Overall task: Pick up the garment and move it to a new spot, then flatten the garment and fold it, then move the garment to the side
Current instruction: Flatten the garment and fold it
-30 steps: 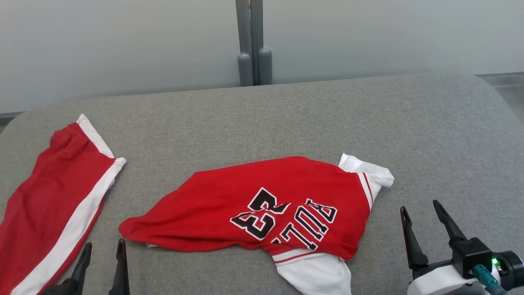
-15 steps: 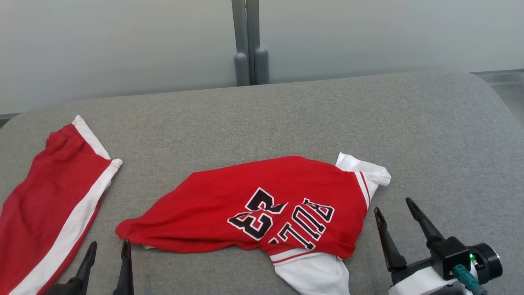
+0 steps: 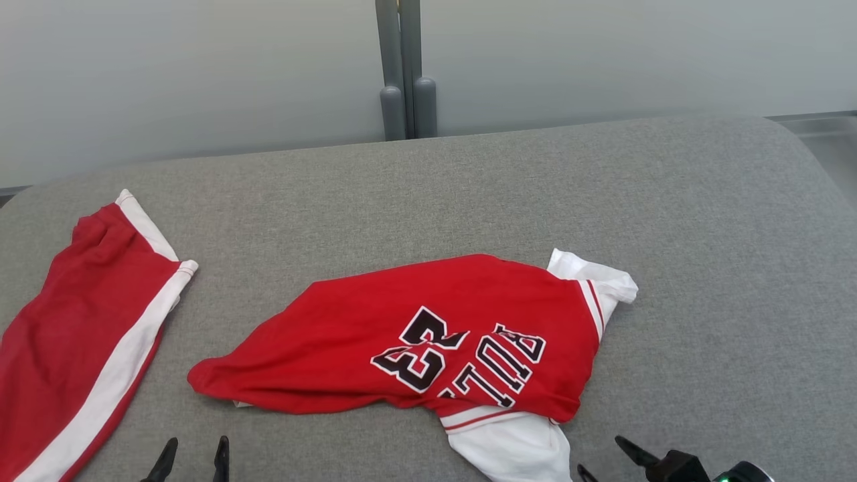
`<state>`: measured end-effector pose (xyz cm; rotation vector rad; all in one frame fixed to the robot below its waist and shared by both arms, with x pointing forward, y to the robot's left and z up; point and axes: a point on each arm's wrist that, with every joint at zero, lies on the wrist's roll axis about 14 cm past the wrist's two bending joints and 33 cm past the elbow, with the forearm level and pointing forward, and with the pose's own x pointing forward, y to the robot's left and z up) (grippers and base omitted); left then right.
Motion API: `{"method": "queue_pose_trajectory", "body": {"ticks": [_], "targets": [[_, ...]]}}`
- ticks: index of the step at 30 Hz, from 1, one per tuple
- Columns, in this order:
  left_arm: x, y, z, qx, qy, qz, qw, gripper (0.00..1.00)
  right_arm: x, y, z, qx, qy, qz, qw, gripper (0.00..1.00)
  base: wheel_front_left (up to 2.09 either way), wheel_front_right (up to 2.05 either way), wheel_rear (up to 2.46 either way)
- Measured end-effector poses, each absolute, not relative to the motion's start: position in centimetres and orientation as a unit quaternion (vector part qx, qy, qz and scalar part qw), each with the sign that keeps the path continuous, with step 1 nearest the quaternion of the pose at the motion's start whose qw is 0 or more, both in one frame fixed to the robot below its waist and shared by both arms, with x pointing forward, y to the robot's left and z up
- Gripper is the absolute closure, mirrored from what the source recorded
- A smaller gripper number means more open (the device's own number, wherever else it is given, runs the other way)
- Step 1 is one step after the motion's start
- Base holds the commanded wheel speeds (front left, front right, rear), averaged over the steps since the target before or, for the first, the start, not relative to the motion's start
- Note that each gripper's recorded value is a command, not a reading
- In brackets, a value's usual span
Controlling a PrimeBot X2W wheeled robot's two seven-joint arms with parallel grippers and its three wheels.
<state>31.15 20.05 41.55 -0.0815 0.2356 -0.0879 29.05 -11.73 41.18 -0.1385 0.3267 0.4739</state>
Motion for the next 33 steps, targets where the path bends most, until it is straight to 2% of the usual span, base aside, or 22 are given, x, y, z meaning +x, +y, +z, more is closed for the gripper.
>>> {"method": "queue_pose_trajectory", "body": {"ticks": [9,18,29,30,31,32,33], "targets": [[32.7,20.0,41.4,-0.027,0.130,-0.062,0.989,0.00,27.1,-9.0,38.2,-0.042,0.231,0.276,0.932,0.00,0.00,0.00,0.00],[37.1,20.2,41.3,-0.008,0.157,-0.078,0.984,0.00,29.2,-8.0,37.5,-0.047,0.238,0.290,0.926,0.00,0.00,0.00,0.00],[38.2,20.1,37.2,-0.016,0.242,-0.095,0.965,0.02,30.7,-7.1,36.5,-0.043,0.248,0.300,0.920,0.00,0.00,0.00,0.00],[38.0,19.9,36.8,-0.019,0.250,-0.096,0.963,0.48,30.6,-7.0,36.4,-0.042,0.250,0.301,0.919,0.00,0.00,0.00,0.00],[37.9,19.8,36.5,-0.020,0.255,-0.098,0.962,0.82,30.7,-6.9,36.4,-0.041,0.251,0.302,0.919,0.03,0.00,0.00,0.00],[37.8,19.7,36.4,-0.025,0.258,-0.100,0.961,1.00,30.7,-6.8,36.3,-0.040,0.251,0.303,0.918,0.50,0.00,0.00,0.00],[37.7,19.5,36.3,-0.029,0.259,-0.102,0.960,1.00,30.7,-6.6,36.3,-0.036,0.253,0.304,0.918,0.82,0.00,0.00,0.00]]}}
